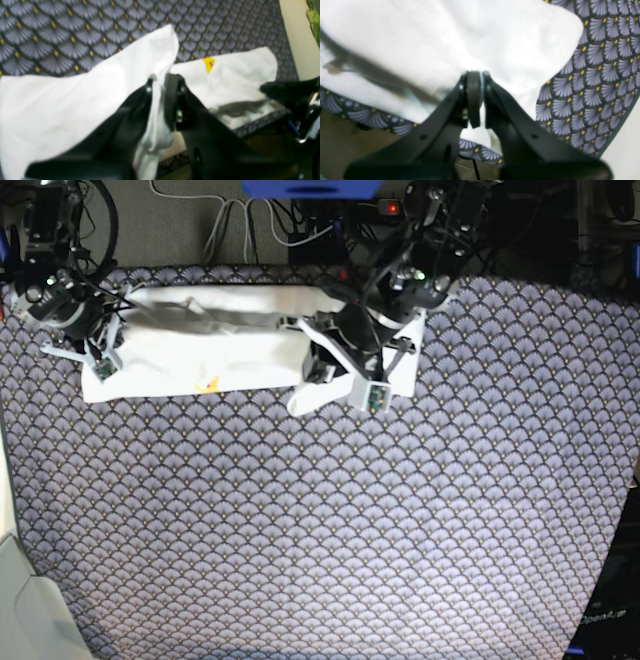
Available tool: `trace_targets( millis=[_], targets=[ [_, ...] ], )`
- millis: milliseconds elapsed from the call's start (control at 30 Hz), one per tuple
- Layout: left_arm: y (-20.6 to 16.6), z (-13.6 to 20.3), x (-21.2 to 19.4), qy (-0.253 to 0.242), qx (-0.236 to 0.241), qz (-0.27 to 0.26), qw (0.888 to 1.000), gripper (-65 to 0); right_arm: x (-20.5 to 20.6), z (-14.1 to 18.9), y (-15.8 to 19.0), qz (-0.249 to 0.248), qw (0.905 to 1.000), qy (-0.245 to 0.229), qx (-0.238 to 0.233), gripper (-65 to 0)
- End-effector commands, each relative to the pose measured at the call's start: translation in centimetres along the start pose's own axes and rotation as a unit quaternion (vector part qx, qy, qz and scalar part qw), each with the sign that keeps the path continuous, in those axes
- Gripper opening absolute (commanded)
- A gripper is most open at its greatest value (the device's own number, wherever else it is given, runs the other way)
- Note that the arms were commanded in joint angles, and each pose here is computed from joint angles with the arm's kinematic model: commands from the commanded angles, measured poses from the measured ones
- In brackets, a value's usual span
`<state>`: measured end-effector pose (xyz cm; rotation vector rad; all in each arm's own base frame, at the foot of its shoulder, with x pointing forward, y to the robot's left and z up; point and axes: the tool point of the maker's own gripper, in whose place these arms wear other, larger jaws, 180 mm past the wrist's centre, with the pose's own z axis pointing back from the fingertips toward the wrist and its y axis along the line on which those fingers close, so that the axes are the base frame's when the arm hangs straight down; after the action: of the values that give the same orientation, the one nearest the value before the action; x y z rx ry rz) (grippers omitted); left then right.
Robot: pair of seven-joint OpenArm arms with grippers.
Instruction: Fold the T-shirt properly
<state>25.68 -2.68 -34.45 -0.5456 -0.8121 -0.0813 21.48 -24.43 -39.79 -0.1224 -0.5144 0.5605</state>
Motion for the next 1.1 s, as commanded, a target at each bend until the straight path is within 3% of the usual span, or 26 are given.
trace_targets(
  millis=[0,233,433,533,733,833,900,1067],
  targets=[
    [-0.7,0.1,1.7,-0.029,-0.011,-0.001,1.0,-64.6,0.6,0.4,-0.7,0.004,0.9999,-0.011,-0.009,-65.0],
    [-0.6,0.0,1.3,-0.022,-0.009,0.0,1.0,-63.0,0.5,0.4,-0.6,0.004,0.9999,-0.01,-0.009,-65.0],
    [-3.0,-0.3,0.3,-0.011,-0.04,-0.011,0.999,-37.1,0.5,0.4,-0.6,0.005,0.9999,-0.009,-0.009,-65.0],
    [-4.7,-0.3,0.8,-0.017,-0.061,-0.019,0.998,-29.5,0.4,0.4,-0.7,0.006,0.9999,-0.008,-0.009,-65.0],
    [-5.1,0.3,2.2,-0.037,-0.067,-0.023,0.997,-32.7,0.4,0.6,-0.9,0.007,0.9999,-0.007,-0.013,-65.0],
    [-2.1,1.1,2.7,-0.043,-0.031,-0.023,0.998,-36.4,0.4,0.6,-0.9,0.007,0.9999,-0.007,-0.013,-65.0],
    [0.4,1.9,2.2,-0.039,0.0,-0.018,0.999,-37.0,0.3,0.6,-1.0,0.007,0.9999,-0.006,-0.014,-61.1],
    [6.4,4.3,1.0,-0.03,0.075,-0.011,0.997,-34.4,0.3,0.8,-1.2,0.011,0.9998,-0.006,-0.016,-42.9]
  ],
)
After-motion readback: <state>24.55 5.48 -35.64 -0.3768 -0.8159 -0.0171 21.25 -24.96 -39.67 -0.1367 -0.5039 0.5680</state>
